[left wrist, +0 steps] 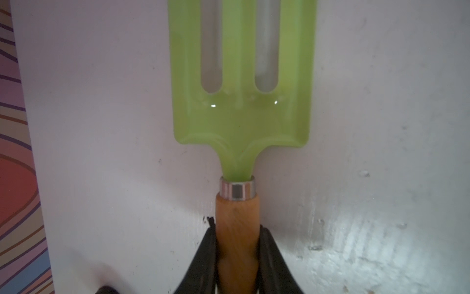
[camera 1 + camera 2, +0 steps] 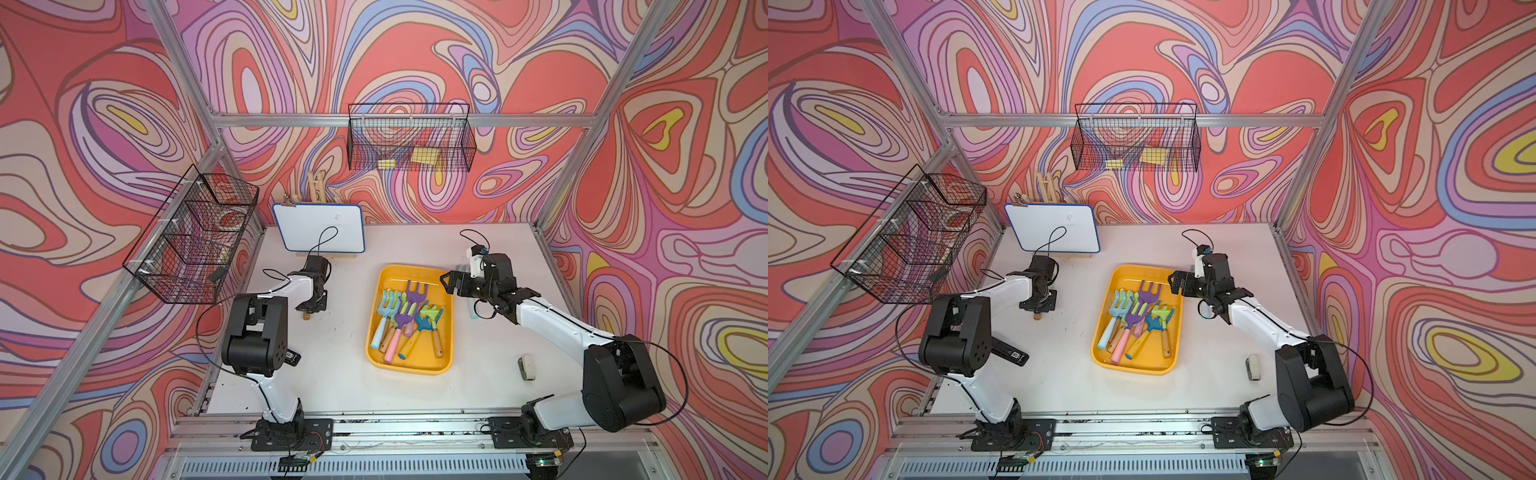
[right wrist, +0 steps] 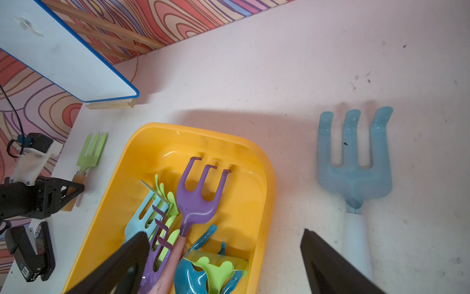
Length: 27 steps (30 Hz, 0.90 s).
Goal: Take the hand rake out of the storage box
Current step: Place the rake at the center of the board, then pick up the rake from the storage box.
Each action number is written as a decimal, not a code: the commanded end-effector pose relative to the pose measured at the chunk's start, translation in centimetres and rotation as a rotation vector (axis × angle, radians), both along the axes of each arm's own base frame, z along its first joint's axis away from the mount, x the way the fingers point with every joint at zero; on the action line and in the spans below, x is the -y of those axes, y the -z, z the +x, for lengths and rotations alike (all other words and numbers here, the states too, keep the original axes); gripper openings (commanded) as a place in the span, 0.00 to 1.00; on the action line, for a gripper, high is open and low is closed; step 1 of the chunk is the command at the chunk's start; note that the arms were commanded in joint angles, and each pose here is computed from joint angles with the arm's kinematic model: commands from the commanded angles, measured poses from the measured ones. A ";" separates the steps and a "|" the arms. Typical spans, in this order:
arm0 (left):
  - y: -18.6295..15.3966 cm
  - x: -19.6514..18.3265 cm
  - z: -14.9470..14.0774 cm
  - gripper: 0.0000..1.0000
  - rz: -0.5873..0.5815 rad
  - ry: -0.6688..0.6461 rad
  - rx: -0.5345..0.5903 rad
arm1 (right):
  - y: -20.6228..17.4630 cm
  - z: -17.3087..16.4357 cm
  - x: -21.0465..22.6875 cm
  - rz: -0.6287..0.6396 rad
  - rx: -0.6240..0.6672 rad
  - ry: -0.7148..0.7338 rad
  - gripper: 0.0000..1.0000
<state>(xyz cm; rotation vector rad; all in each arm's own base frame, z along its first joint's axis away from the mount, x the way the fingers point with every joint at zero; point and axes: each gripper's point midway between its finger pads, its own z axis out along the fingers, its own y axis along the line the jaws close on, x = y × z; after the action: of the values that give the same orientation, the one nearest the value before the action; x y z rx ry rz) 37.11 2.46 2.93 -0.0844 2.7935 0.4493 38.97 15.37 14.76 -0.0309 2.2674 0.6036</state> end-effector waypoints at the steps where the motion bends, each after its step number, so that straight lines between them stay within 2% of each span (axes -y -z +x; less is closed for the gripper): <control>1: 0.0 0.3 0.3 0.22 -0.013 0.014 0.001 | -0.3 -0.4 0.1 -0.007 0.010 -0.005 0.98; 8: -0.7 -0.2 0.3 0.29 0.008 -0.004 0.036 | -0.1 -0.3 0.0 -0.009 0.004 -0.006 0.98; 11: -1.3 -0.3 0.4 0.35 0.009 -0.008 0.060 | 0.0 -0.3 0.0 -0.009 0.003 -0.007 0.98; 15: -1.7 -0.1 0.3 0.49 -0.004 -0.010 0.078 | -0.2 -0.4 0.0 -0.012 0.008 -0.014 0.98; 20: -2.6 0.2 0.3 0.71 -0.026 -0.010 0.109 | -0.4 -0.4 0.1 -0.016 0.013 -0.009 0.98; 24: -3.9 0.7 0.3 0.74 -0.053 -0.006 0.157 | -0.4 -0.5 0.3 -0.022 0.016 -0.001 0.98; 27: -5.1 2.4 0.5 0.74 -0.101 0.041 0.211 | -0.5 -0.5 0.3 -0.027 0.024 -0.006 0.98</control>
<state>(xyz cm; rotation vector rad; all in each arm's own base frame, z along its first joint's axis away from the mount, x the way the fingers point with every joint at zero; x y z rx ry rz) 37.22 1.72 6.50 -0.1140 2.6627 0.3615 38.85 15.31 14.94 -0.0437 2.2644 0.5963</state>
